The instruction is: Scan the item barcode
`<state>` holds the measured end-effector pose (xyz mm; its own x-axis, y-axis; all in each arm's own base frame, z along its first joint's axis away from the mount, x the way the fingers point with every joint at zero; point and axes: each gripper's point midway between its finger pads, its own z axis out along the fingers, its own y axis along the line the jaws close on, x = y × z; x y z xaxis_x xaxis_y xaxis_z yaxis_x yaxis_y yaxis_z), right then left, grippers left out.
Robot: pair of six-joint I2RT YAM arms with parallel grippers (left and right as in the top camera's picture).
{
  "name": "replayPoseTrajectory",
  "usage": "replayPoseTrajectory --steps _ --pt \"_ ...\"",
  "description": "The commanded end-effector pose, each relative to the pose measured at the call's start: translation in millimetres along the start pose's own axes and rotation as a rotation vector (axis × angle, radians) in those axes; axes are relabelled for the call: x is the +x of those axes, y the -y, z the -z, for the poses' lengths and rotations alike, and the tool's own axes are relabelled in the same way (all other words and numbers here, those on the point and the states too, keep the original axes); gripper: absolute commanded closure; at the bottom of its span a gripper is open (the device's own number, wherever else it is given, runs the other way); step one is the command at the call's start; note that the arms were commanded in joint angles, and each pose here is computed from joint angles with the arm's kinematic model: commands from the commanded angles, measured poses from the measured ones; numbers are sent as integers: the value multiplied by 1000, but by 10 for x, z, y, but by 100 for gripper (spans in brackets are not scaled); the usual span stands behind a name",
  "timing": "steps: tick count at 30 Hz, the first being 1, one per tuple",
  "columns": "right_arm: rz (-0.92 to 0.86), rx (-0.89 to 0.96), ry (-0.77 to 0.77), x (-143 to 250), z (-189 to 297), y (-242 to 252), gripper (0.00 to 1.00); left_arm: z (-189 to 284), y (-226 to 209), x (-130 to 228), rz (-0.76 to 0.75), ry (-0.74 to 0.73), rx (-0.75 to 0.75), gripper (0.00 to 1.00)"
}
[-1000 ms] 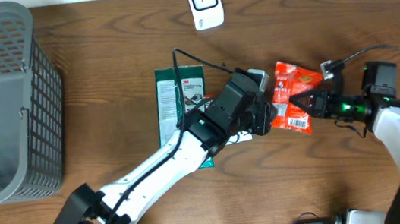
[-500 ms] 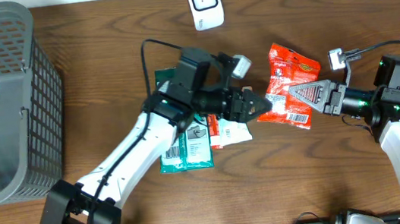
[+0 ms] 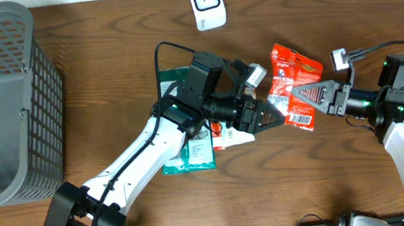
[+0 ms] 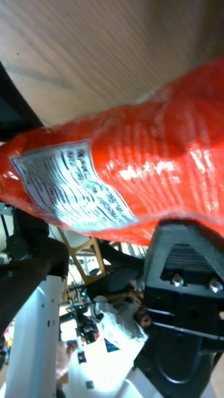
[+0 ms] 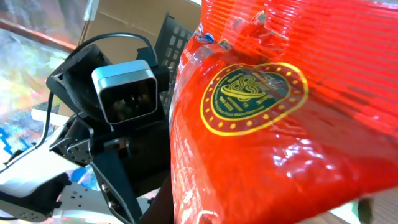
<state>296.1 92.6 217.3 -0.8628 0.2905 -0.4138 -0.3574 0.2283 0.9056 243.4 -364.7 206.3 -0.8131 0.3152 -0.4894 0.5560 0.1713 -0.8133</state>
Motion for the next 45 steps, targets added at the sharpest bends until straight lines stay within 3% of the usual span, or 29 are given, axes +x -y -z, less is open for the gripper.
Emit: replayPoseTrajectory --steps 1,16,19,21,24,27,31,37,41,45 --pt "9 -23 -4 3 9 -75 93 -56 125 28 -46 -11 37 50" --pt "-58 -31 -15 20 -10 -92 95 -132 134 -31 -93 19 7 51" --pt "-56 -35 -26 40 -39 -104 94 -132 86 -58 -92 34 -21 64" --pt "-55 -35 -25 39 -38 -103 88 -132 85 -56 -91 33 -21 81" --pt "-32 -32 -21 20 -39 -103 78 -131 79 -47 -85 30 -23 91" --pt "6 -31 -16 -11 -39 -109 61 -132 86 -17 -75 17 -15 93" --pt "54 -33 -11 -52 -39 -127 47 -101 222 61 -69 -28 75 93" --pt "89 -39 -9 -78 -39 -147 34 77 511 176 -73 -112 282 93" --pt "89 -112 -44 -12 -29 -270 35 99 549 194 -85 -122 309 93" --pt "60 -122 -51 17 -26 -277 48 95 539 188 -105 -116 304 93"
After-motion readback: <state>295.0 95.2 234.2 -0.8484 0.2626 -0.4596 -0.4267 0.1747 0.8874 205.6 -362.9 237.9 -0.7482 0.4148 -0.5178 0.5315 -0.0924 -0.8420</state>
